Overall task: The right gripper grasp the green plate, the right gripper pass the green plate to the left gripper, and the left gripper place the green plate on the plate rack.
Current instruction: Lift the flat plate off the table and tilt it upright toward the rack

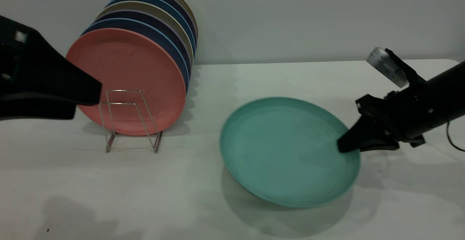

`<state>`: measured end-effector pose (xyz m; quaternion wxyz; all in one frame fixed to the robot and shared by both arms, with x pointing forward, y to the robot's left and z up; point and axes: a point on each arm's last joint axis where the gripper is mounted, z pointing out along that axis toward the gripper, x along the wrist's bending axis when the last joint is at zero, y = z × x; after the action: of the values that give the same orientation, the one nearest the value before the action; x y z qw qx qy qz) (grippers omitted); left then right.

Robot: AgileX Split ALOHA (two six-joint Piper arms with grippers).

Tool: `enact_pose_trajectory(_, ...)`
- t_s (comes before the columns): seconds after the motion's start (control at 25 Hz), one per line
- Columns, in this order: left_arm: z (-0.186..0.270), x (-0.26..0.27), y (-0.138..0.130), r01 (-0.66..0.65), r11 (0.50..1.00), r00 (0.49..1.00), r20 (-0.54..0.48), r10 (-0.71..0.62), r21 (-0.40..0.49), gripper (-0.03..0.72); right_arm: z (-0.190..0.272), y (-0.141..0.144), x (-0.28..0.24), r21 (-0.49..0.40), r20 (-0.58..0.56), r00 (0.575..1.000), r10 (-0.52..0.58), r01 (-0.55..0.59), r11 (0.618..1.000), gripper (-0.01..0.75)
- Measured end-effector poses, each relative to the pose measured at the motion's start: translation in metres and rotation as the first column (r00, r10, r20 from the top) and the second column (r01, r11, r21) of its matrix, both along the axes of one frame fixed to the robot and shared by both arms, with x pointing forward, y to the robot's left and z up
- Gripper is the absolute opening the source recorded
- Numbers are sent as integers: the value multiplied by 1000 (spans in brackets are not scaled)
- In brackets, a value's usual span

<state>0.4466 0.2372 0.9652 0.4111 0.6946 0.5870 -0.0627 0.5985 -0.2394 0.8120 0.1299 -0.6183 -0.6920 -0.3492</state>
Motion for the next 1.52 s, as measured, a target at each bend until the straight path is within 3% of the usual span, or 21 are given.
enact_pose_trajectory(0.48, -7, 11, 1, -49, 999, 998, 26, 50, -18, 543, 17, 69, -10, 236, 38, 994, 103, -109, 966, 13)
enact_pose_trajectory(0.92, -8, 12, 2, -68, 998, 997, 32, 69, -4, 543, 26, 115, -25, 353, 45, 986, 159, -165, 921, 13)
enact_pose_trajectory(1.16, -8, 13, 3, -78, 997, 996, 33, 78, -2, 529, 27, 137, -36, 367, 46, 976, 213, -215, 905, 13)
enact_pose_trajectory(1.32, -7, 14, 3, -96, 995, 995, 32, 97, -15, 429, 31, 141, -40, 405, 57, 968, 243, -245, 881, 14)
enact_pose_trajectory(1.52, -6, 17, 4, -151, 988, 988, 33, 152, -31, 164, 33, 142, -41, 426, 77, 962, 262, -269, 864, 23)
